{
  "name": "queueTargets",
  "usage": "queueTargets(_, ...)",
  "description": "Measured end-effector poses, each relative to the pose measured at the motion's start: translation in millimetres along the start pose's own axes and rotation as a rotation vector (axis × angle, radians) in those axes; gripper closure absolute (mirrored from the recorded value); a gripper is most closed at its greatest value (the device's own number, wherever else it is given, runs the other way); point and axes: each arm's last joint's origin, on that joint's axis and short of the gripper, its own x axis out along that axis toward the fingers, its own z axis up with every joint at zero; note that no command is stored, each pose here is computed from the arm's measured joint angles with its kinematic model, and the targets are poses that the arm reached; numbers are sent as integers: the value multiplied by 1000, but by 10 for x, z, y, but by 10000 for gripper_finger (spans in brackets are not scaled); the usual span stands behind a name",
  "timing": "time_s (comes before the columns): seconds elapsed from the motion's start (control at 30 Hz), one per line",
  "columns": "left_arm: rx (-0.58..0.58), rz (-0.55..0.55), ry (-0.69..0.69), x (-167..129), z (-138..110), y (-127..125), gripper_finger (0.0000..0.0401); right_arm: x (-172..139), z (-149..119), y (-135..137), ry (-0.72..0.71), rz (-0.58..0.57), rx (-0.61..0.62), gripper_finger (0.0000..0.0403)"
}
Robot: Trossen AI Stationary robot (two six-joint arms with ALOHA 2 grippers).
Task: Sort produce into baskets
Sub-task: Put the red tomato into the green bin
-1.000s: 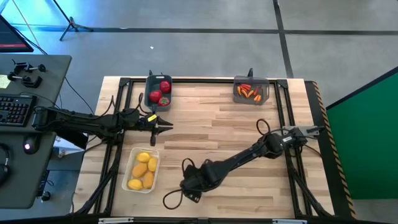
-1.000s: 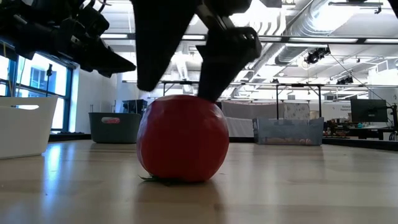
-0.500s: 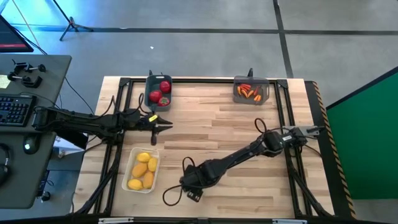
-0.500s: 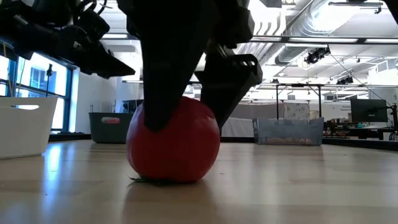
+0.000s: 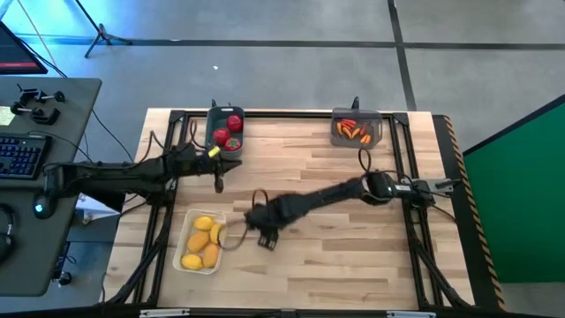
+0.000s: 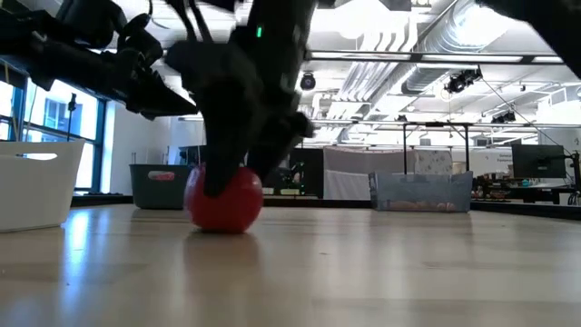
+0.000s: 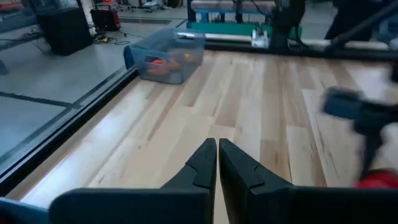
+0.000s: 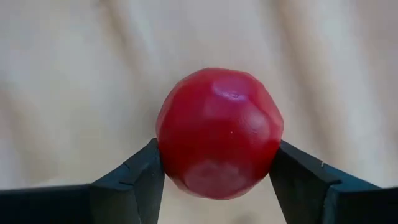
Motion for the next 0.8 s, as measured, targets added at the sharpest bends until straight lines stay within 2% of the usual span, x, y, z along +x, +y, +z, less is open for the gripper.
queueTargets(0.1, -59, 16, -23, -47, 21, 119, 397, 23, 197, -317, -48, -76, -72, 178)
queueTargets(0.23, -126, 53, -31, -129, 24, 263, 400, 37, 450, -712, -108, -110, -161, 178)
queueTargets(0.37, -200, 86, 1, -222, -20, 369, 401, 36, 609, -994, -154, -159, -249, 179)
queueTargets(0.43, -248, 81, 16, -258, -43, 406, 401, -3, 657, -1063, -167, -214, -292, 179)
queueTargets(0.6, -426, -57, 43, -279, -79, 427, 400, -154, 774, -1137, -219, -409, -424, 180)
queueTargets(0.7, -458, -87, 70, -262, -104, 420, 391, -279, 855, -1134, -255, -530, -522, 180)
queueTargets(0.8, -489, -92, 87, -242, -120, 419, 364, -396, 916, -1125, -274, -587, -605, 180)
